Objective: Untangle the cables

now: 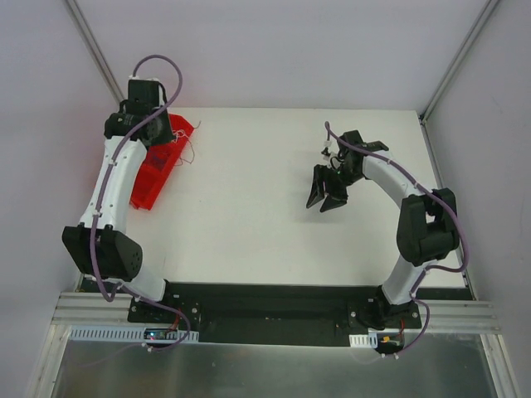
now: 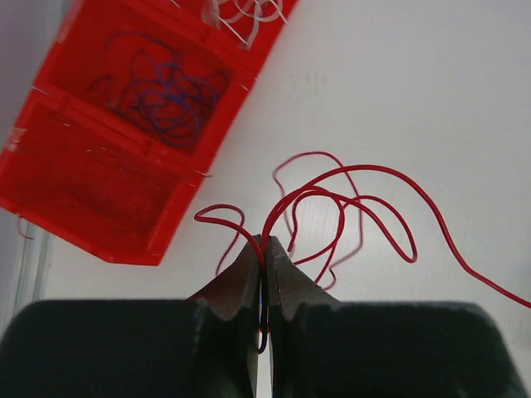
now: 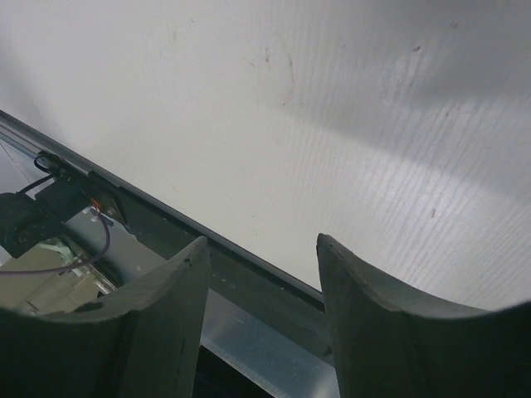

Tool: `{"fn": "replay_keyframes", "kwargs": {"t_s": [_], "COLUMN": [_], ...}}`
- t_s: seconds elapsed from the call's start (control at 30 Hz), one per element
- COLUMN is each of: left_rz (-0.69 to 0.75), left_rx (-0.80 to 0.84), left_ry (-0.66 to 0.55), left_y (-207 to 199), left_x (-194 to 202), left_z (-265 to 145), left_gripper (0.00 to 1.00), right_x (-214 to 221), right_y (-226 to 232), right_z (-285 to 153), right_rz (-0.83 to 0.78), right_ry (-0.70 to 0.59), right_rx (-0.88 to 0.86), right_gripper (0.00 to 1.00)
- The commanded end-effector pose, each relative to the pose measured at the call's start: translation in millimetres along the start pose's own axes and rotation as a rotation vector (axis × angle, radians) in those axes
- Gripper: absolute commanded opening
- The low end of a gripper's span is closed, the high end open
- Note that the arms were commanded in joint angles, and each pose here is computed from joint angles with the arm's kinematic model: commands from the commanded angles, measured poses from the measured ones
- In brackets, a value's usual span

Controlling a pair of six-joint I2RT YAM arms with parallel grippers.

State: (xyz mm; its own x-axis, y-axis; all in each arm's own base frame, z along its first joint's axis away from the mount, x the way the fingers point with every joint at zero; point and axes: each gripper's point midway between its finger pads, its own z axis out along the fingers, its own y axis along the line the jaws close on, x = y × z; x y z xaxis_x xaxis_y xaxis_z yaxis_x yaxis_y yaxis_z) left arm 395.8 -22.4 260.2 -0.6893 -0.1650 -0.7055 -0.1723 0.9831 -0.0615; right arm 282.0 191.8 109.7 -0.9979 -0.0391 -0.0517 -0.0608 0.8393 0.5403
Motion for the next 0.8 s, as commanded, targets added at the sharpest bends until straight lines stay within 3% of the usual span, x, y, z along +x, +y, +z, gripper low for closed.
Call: {"fn": "replay_keyframes", "kwargs": {"t_s": [0.0,0.33,0.77], "left_rz": [-0.143,-0.632,-0.972], "left_rx": [-0.192,-0.352,-0.497], "left_ry": [-0.057,0.093,0.345], "left_y": [64,162,182], "left_x": [-28,18,96], "left_z": [-12,26,98], "left_gripper": [0.0,0.0,0.0], "right_x": [9,10,13], "right_y": [6,3,-20], "right_z": [-6,-6,-11], "right_rz": [-0.081,-0.106,-0.057], "right_ry": [0.005,-0.001,-0.016], "right_rx": [0.006,0.014,0.047], "right_gripper": [0.57,0.56,0.56]}}
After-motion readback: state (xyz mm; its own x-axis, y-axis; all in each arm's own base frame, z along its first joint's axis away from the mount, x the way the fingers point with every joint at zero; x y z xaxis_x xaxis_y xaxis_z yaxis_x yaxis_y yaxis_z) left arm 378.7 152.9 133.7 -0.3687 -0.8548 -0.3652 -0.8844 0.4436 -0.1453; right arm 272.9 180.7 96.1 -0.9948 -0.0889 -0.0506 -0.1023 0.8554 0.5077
